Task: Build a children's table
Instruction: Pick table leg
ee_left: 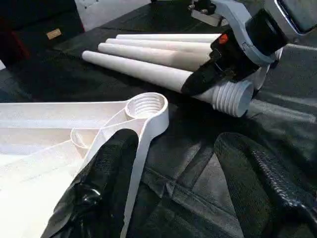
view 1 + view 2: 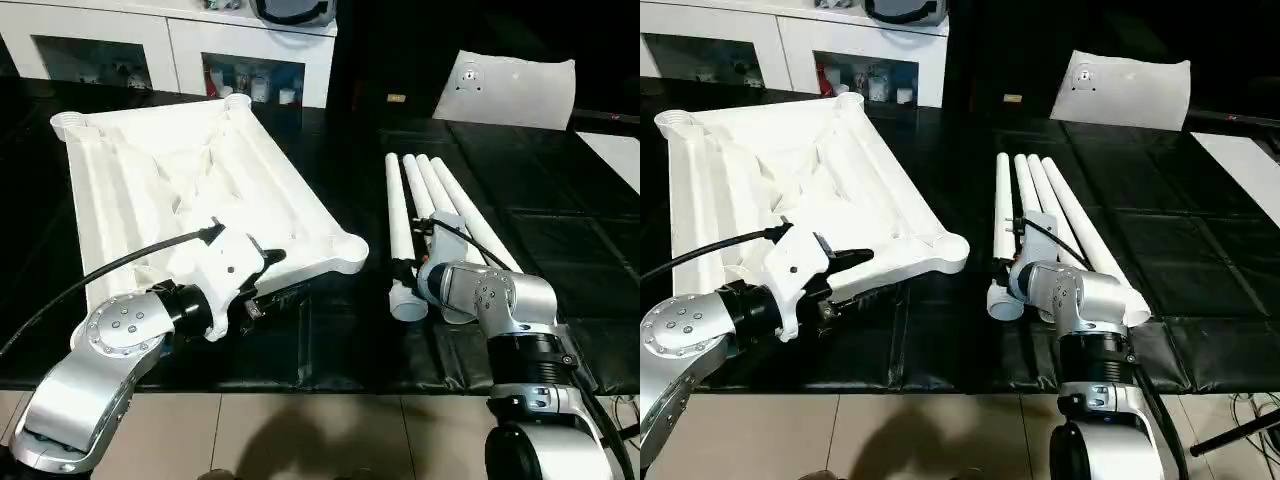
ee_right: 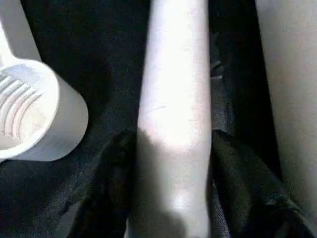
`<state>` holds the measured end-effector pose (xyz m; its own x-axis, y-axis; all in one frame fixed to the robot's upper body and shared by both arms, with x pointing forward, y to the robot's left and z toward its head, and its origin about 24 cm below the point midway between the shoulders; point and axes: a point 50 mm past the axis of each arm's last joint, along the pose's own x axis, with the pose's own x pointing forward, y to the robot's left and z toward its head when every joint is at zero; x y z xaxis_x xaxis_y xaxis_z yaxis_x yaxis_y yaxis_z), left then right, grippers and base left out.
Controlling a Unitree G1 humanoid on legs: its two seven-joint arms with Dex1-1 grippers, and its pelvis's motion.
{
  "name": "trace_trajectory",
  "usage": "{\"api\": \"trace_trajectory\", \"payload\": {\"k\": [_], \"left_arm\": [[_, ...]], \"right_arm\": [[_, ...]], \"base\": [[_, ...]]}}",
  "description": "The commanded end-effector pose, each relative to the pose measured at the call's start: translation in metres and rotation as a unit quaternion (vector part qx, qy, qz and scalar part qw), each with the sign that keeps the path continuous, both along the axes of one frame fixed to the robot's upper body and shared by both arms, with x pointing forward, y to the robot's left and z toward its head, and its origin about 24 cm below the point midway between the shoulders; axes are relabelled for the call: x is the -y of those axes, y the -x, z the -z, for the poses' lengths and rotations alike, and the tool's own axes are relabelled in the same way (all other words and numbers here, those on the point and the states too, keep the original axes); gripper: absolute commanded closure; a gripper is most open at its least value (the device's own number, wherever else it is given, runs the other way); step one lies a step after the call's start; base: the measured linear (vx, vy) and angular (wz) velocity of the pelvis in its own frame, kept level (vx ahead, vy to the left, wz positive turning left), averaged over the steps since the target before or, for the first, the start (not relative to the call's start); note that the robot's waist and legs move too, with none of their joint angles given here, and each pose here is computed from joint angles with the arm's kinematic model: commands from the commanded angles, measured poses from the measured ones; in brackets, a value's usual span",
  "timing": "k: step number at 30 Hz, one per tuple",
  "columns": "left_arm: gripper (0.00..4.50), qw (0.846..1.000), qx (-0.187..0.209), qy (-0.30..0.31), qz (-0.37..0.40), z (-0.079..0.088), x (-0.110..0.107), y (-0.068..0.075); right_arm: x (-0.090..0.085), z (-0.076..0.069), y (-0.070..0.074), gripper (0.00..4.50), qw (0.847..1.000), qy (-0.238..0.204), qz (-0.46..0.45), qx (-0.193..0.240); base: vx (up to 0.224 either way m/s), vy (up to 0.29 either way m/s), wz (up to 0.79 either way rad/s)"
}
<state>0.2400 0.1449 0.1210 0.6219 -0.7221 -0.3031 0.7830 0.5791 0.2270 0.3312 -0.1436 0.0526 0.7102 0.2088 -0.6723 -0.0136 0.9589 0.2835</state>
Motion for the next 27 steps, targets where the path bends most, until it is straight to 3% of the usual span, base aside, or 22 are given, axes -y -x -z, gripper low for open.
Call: {"api": "trace_trajectory", "payload": {"k": [1, 8, 11, 12, 15, 16, 20, 23, 27], "left_arm": [[1.53, 1.0, 0.001, -0.003, 0.011, -0.002, 0.004, 0.001], [1.53, 1.0, 0.002, 0.001, 0.008, -0.001, 0.003, 0.0], [1.53, 1.0, 0.017, 0.007, -0.006, -0.003, 0.003, -0.005], [1.53, 1.0, 0.024, 0.013, -0.013, -0.005, 0.003, -0.007], [1.53, 0.995, 0.039, 0.062, -0.066, -0.016, 0.001, -0.021], [1.27, 0.99, 0.039, 0.107, -0.077, -0.027, 0.003, -0.029], [1.15, 0.983, 0.046, 0.166, -0.067, -0.047, 0.01, -0.039], [0.8, 0.973, 0.046, 0.218, -0.059, -0.063, 0.016, -0.046], [0.51, 0.954, 0.02, 0.294, -0.048, -0.078, 0.021, -0.051]], "right_arm": [[0.005, -0.004, -0.003, 2.49, 1.0, -0.001, 0.013, 0.014], [0.007, -0.02, -0.006, 2.57, 0.999, -0.01, 0.024, 0.048], [0.01, -0.034, -0.008, 2.58, 0.995, -0.019, 0.032, 0.091], [0.01, -0.042, -0.01, 2.59, 0.991, -0.022, 0.031, 0.125], [0.01, -0.077, -0.011, 2.59, 0.967, -0.1, 0.017, 0.235], [0.011, -0.093, -0.007, 2.59, 0.948, -0.137, -0.014, 0.288], [0.015, -0.102, 0.001, 2.59, 0.933, -0.131, -0.073, 0.326], [0.011, -0.11, 0.012, 2.59, 0.904, -0.217, -0.147, 0.338], [0.008, -0.114, 0.025, 2.59, 0.868, -0.27, -0.217, 0.355]], "base": [[0.0, 0.0, 0.0], [0.0, 0.0, 0.0], [0.0, 0.0, 0.0], [0.0, 0.0, 0.0], [0.0, 0.0, 0.0], [0.0, 0.0, 0.0], [0.0, 0.0, 0.0], [0.0, 0.0, 0.0], [0.0, 0.0, 0.0]]}}
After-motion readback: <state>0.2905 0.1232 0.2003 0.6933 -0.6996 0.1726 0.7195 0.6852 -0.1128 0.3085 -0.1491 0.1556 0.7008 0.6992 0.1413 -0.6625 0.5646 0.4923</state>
